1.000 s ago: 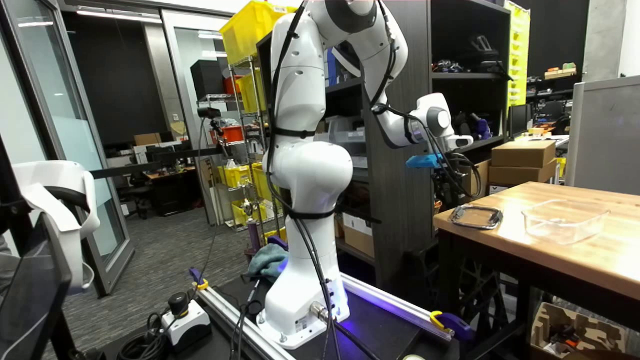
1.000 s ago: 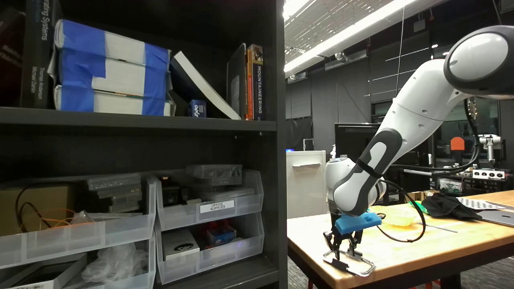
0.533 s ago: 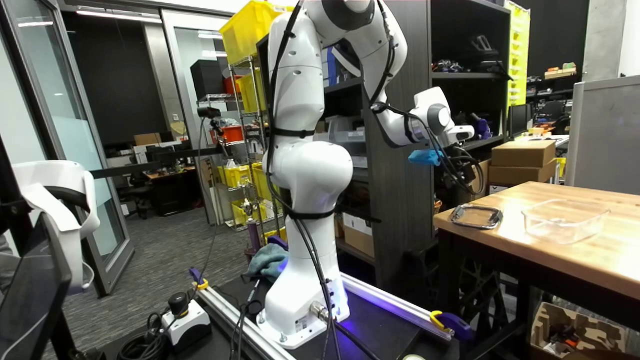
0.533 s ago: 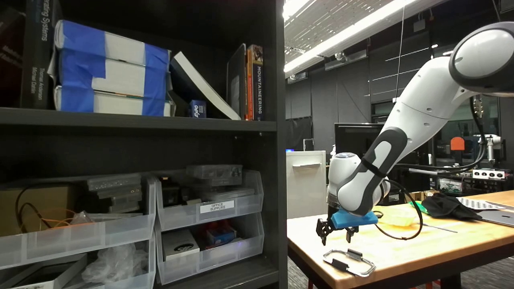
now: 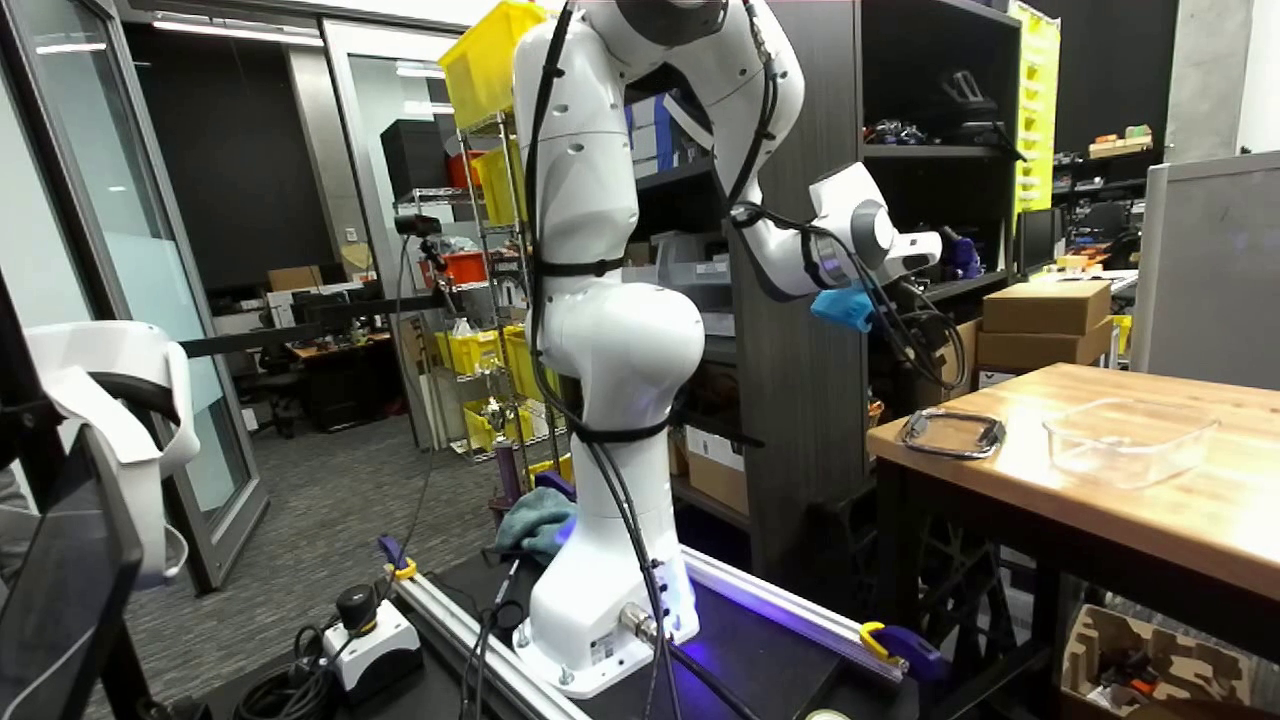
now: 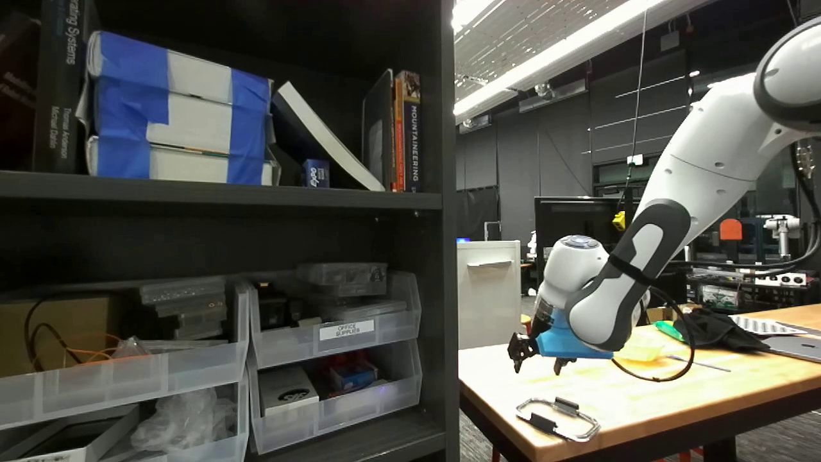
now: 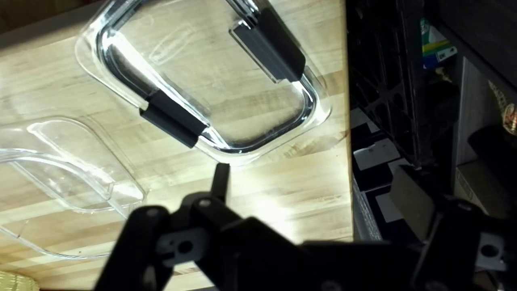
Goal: Move the lid to the left
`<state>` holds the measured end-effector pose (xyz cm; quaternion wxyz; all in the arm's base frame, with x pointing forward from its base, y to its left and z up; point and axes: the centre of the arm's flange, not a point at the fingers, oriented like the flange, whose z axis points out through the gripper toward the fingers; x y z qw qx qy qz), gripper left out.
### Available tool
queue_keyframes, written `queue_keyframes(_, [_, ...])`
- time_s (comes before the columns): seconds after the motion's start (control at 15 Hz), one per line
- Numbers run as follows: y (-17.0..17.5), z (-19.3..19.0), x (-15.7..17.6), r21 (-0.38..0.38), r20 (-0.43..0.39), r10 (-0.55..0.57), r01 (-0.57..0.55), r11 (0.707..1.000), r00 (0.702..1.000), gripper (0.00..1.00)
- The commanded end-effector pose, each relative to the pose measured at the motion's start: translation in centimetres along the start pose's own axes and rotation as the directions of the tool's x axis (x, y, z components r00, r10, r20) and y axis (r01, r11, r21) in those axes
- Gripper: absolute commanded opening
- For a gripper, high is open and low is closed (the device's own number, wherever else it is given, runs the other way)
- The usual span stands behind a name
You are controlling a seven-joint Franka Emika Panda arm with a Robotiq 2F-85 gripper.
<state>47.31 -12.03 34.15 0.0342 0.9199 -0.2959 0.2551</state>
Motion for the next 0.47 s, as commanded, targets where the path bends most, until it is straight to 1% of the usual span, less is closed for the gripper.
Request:
queue_keyframes(0.0, [2.7,-3.3,-2.7,0.042,-0.056,-0.002,0.004,0.999,0.998,1.0])
queue_keyframes(0.13, [4.3,-4.4,-3.5,0.067,-0.08,0.005,0.001,0.998,0.997,1.0])
queue_keyframes(0.2, [2.4,-2.0,-1.8,0.047,-0.051,0.011,-0.008,0.999,0.999,1.0])
queue_keyframes(0.4, [3.6,-3.0,-2.8,0.058,-0.062,0.021,-0.017,0.998,0.998,1.0])
